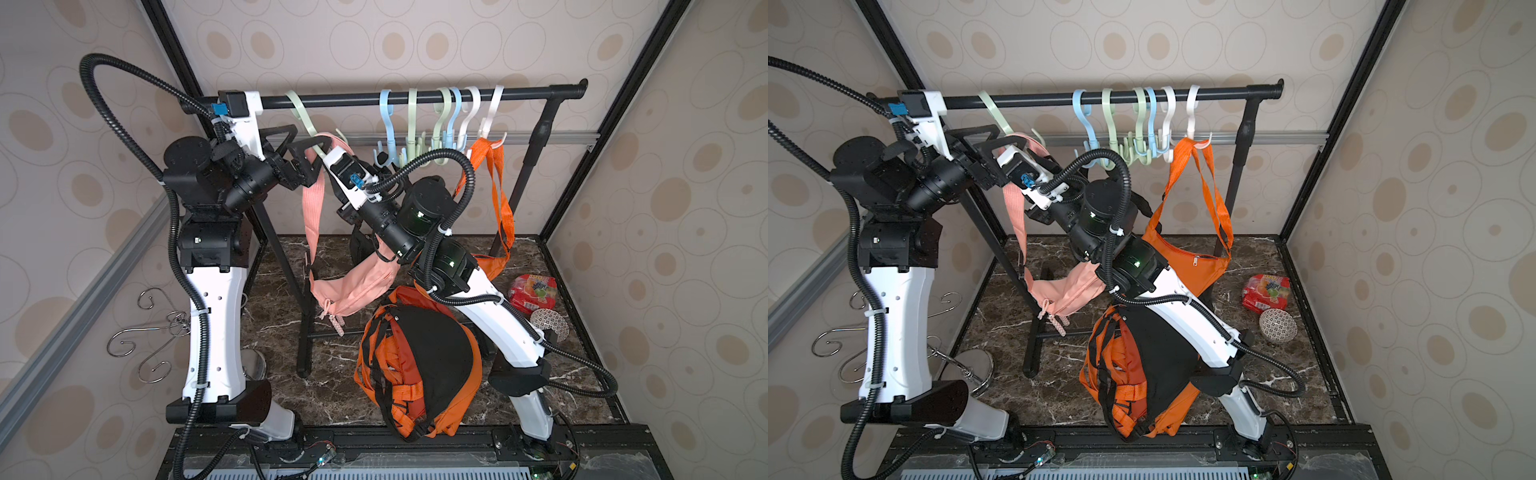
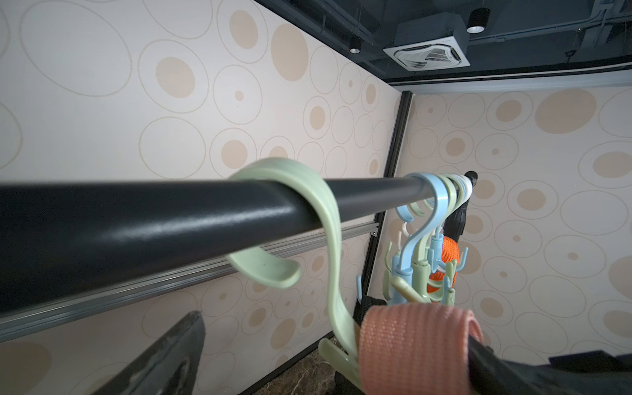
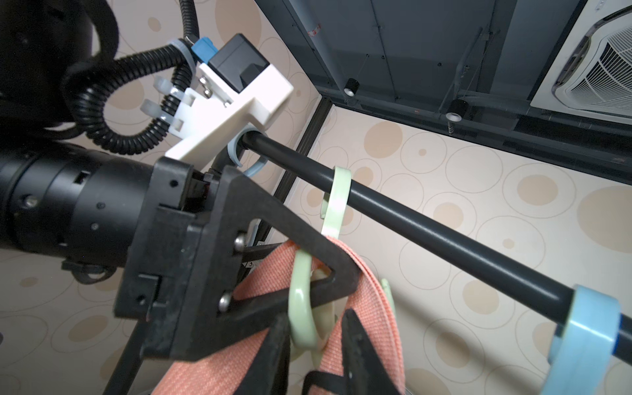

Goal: Hang the bag on a hook
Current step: Hang the bag on the hook.

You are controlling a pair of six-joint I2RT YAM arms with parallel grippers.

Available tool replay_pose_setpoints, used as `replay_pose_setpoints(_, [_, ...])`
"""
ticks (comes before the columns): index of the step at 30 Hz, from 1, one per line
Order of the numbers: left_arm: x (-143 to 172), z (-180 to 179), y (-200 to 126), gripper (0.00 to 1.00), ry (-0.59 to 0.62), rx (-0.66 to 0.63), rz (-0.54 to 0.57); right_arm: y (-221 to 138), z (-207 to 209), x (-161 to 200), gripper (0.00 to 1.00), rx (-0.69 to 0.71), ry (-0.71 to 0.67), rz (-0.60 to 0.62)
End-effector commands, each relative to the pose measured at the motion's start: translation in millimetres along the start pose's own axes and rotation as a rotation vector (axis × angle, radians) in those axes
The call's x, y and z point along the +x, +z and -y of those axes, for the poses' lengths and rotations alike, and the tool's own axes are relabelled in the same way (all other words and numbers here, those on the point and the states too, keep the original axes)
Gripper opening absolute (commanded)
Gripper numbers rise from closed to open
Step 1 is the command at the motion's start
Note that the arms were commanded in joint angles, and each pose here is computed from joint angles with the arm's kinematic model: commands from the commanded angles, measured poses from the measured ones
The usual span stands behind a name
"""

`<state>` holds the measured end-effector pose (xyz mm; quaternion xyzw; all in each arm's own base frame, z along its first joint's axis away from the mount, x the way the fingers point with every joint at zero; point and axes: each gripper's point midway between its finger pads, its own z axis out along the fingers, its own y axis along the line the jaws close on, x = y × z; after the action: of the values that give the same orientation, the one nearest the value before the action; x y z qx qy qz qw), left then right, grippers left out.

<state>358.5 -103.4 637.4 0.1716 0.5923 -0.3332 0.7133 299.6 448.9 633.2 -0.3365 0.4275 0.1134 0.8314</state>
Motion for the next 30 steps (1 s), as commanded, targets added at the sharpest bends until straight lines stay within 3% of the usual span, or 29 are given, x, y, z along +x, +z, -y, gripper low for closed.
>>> replay_pose_setpoints(1, [2, 1, -4, 1.0, -0.021, 0.008, -0.015, 9, -2, 14, 0.3, 0.002, 0.005, -0.002])
replay_pose_setpoints(11, [2, -1, -1, 1.0, -0.025, 0.013, -0.016, 14, -14, 27, 0.37, -0.03, 0.003, -0.017])
replay_pose_setpoints(24, [6, -4, 1, 1.0, -0.028, 0.014, -0.022, 20, -29, 40, 0.36, -0.059, 0.0, -0.024])
replay_pose_setpoints(30, [7, -3, 1, 1.0, -0.029, 0.019, -0.025, 22, -29, 38, 0.42, -0.053, 0.003, -0.005])
